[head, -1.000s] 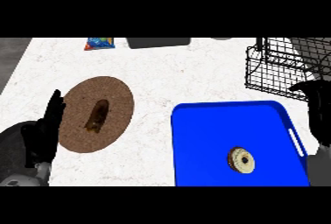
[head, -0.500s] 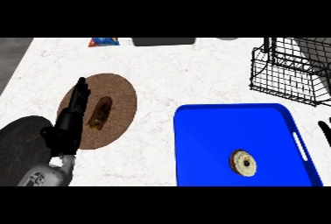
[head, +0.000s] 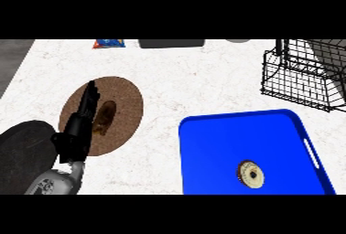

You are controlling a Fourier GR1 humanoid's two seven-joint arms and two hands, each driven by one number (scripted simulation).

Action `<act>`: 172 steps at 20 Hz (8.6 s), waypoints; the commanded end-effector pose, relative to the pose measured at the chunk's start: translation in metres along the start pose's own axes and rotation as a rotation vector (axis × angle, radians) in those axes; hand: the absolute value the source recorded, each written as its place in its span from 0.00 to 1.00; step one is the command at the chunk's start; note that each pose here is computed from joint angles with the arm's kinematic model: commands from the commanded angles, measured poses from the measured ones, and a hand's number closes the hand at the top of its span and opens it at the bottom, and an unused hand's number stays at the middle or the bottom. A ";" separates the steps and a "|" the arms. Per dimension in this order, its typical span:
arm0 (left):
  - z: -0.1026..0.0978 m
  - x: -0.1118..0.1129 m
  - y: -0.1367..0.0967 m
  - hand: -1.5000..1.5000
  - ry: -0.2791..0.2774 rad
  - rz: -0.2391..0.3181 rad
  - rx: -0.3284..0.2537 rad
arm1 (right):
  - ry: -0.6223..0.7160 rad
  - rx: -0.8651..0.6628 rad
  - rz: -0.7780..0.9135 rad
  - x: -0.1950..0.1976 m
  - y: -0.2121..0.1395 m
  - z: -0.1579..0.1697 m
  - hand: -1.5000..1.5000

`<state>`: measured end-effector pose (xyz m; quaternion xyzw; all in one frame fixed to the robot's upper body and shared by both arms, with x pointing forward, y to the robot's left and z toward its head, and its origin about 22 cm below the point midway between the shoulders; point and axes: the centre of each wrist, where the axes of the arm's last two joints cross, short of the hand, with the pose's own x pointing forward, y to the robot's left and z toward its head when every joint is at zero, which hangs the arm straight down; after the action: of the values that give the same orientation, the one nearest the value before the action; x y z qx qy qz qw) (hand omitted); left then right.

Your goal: Pick the cupcake from the tray and place it in the tiered basket

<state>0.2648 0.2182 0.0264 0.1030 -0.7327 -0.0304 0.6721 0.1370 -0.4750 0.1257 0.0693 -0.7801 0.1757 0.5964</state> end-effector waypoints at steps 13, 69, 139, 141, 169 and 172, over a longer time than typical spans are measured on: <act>-0.005 0.014 -0.023 0.50 -0.015 0.009 -0.035 | 0.299 0.185 0.680 0.100 0.110 -0.044 0.00; -0.003 0.014 -0.006 0.50 -0.018 0.006 -0.027 | 0.572 0.308 0.979 0.011 0.157 -0.069 0.00; -0.013 0.013 -0.016 0.50 -0.023 0.021 -0.075 | 1.171 -0.098 1.311 -0.117 0.204 -0.224 1.00; -0.012 -0.002 -0.018 0.50 -0.010 0.004 -0.064 | 1.168 -0.149 1.356 -0.104 0.205 -0.244 1.00; -0.021 0.000 -0.005 0.50 -0.017 0.004 -0.045 | 0.854 -0.741 1.067 0.139 0.126 -0.305 1.00; 0.000 0.016 -0.018 0.50 -0.026 0.001 -0.070 | 0.879 -0.741 1.129 0.131 0.091 -0.319 1.00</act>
<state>0.2748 0.2032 0.0347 0.0817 -0.7390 -0.0509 0.6668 0.3386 -0.2461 0.3035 -0.6135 -0.3963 0.2071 0.6509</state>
